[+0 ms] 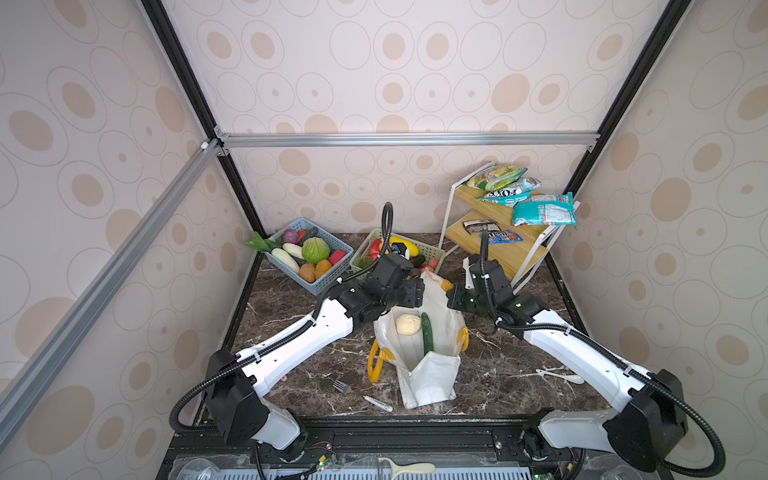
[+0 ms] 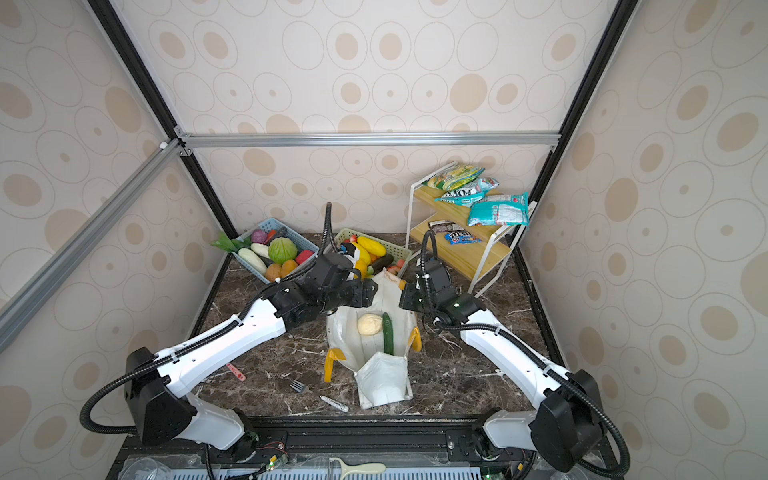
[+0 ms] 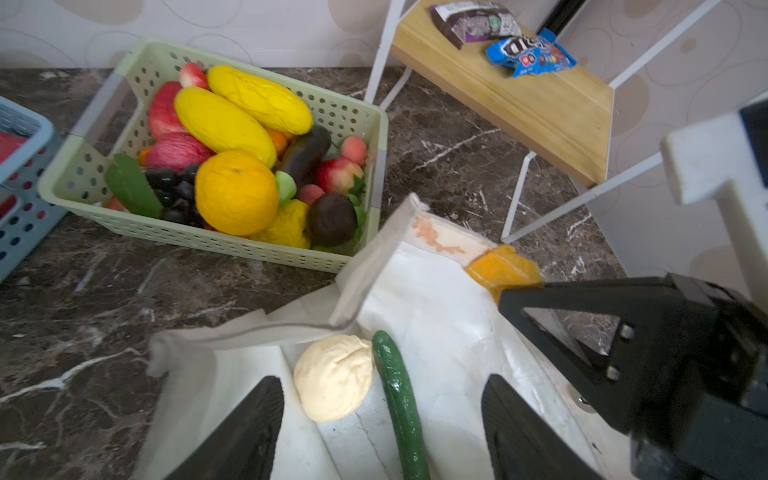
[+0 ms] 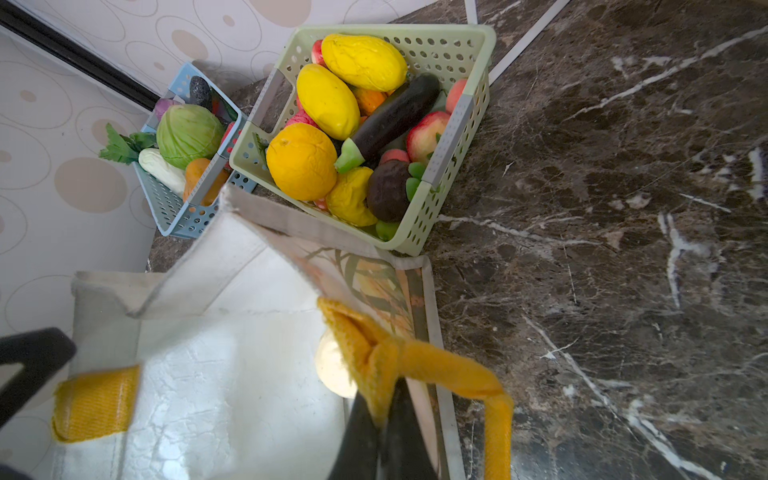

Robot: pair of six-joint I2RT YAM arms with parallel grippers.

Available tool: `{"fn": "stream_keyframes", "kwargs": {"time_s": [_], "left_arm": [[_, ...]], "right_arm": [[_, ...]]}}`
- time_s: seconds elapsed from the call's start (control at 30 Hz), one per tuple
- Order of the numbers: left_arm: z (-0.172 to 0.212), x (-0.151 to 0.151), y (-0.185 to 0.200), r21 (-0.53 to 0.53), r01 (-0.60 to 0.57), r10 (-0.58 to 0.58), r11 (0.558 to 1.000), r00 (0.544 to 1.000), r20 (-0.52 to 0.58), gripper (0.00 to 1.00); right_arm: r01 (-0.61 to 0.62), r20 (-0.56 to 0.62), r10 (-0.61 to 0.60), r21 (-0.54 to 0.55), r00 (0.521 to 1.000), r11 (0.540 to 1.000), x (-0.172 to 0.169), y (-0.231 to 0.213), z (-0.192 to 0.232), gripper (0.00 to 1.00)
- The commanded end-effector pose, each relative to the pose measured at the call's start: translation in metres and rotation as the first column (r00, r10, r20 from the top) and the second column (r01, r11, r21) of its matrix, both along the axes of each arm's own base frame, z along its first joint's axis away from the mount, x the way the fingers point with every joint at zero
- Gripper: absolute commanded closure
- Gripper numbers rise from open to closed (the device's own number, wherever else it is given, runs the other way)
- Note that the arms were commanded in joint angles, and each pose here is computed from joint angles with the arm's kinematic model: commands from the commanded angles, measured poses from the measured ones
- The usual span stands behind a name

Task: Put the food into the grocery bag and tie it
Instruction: 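Withdraw the left gripper upward and back toward the baskets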

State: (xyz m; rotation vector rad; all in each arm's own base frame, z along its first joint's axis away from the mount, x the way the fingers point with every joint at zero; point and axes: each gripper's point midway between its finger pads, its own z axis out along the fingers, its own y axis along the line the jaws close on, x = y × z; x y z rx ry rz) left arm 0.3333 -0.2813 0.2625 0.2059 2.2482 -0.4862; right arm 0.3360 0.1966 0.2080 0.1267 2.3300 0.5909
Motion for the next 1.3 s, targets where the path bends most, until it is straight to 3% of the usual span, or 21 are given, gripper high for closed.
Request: {"fn": "stream_keyframes", "kwargs": {"time_s": [0.0, 0.43, 1.27], "left_arm": [[0.03, 0.01, 0.032, 0.013, -0.06, 0.059, 0.998, 0.996, 0.066, 0.24], [0.02, 0.032, 0.122, 0.059, -0.248, 0.244, 0.967, 0.967, 0.067, 0.24], [-0.037, 0.077, 0.24, 0.158, -0.532, 0.535, 0.832, 0.844, 0.029, 0.24]], "right_arm": [[0.029, 0.087, -0.031, 0.018, 0.996, 0.999, 0.008, -0.004, 0.021, 1.0], [0.021, 0.084, -0.022, 0.015, 0.996, 1.0, 0.008, -0.003, 0.018, 1.0], [-0.026, 0.084, 0.024, 0.022, 0.996, 0.999, 0.006, 0.004, 0.019, 1.0]]}}
